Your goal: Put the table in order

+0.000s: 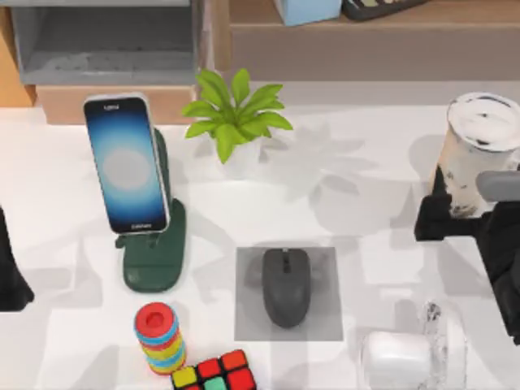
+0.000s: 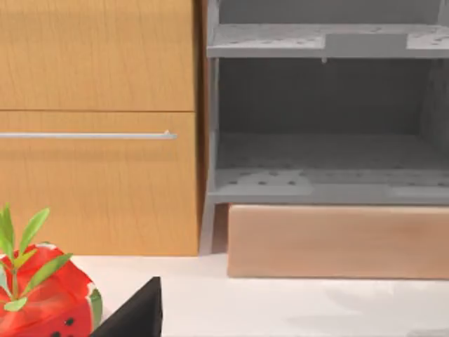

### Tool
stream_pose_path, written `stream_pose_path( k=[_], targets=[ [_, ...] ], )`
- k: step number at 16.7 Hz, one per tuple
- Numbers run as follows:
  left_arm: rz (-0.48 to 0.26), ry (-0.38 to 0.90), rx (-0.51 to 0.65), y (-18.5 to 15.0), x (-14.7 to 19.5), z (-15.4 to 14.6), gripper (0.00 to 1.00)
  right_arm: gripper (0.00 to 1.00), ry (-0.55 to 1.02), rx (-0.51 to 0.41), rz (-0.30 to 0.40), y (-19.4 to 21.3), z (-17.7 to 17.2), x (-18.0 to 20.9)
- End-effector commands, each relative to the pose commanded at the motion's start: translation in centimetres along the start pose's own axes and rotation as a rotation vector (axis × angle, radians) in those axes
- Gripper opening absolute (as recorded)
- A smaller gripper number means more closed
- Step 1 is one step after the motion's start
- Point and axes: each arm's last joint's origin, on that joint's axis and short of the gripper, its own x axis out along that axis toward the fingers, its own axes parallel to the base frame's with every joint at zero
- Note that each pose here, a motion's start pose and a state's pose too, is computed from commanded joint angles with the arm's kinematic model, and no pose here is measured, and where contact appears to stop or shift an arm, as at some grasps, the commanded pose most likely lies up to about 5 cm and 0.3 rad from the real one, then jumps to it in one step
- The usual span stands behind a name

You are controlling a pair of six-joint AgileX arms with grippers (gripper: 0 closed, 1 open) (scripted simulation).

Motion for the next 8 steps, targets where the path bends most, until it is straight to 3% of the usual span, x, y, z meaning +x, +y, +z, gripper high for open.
stream_pose_path(
  k=[8],
  targets=[
    [0.000,0.000,0.000,0.00,0.00,0.00,1.00,1.00,-0.010,0.001,-0.012,0.18,-0.22,0.93]
  ],
)
